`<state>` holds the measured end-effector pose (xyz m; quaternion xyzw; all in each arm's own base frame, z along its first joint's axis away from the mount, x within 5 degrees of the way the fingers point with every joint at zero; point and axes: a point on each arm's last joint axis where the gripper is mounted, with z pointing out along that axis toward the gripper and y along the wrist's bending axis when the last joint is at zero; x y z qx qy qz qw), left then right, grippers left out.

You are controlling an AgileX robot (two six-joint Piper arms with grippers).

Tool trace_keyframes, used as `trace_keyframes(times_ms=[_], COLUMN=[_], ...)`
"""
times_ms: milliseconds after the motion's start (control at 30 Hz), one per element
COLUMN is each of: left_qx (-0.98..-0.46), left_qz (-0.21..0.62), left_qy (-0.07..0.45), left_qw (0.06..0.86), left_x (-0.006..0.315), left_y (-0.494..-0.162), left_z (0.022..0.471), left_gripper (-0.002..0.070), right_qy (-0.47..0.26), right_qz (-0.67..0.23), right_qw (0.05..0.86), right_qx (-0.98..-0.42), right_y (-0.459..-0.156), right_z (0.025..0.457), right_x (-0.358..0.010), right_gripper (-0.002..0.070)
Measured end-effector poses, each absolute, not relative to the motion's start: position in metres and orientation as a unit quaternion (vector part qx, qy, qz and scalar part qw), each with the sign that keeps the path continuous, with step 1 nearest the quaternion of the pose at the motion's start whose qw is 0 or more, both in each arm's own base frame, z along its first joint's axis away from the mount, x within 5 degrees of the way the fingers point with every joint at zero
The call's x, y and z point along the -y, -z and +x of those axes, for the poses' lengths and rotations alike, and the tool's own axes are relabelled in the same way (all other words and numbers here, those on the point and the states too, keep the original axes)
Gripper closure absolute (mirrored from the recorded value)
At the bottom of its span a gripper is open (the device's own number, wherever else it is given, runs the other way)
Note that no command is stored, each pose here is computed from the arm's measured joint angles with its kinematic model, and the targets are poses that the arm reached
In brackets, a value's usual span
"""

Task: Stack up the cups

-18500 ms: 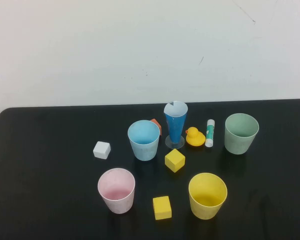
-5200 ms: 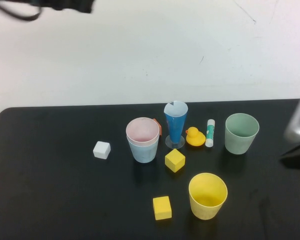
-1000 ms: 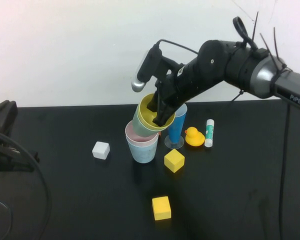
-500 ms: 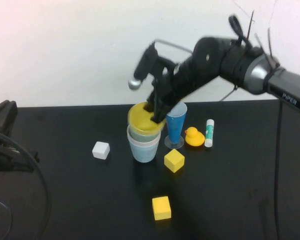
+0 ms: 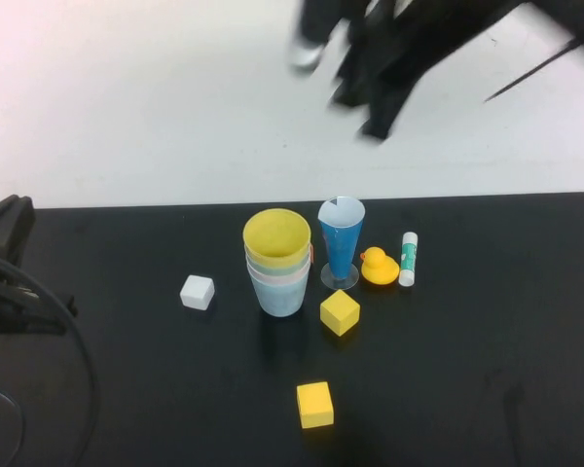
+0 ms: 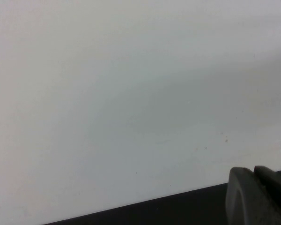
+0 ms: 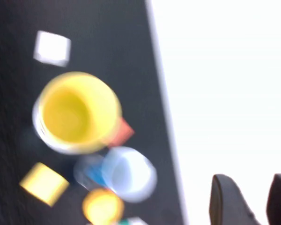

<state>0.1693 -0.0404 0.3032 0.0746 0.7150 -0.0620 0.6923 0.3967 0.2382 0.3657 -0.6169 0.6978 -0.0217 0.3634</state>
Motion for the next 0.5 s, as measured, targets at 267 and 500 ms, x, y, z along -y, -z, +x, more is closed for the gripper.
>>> trace_keyframes(times_ms=[267, 500], left_qx=[-0.685, -0.683], left_qz=[0.077, 0.096], left_qy=[0.071, 0.089], left_qw=[0.721, 0.718], left_x=[0.035, 0.031], left_y=[-0.32, -0.327], left_z=[0.146, 0.115], left_gripper=[0.0676, 0.0676], right_qy=[0.136, 0.178], right_qz=[-0.561, -0.477], right_qw=[0.433, 0.482], right_qx=[-0.692, -0.713], right_y=[-0.47, -0.489], right_z=[0.303, 0.217], right_x=[-0.161, -0.097], right_gripper=[0.0545, 0.0556])
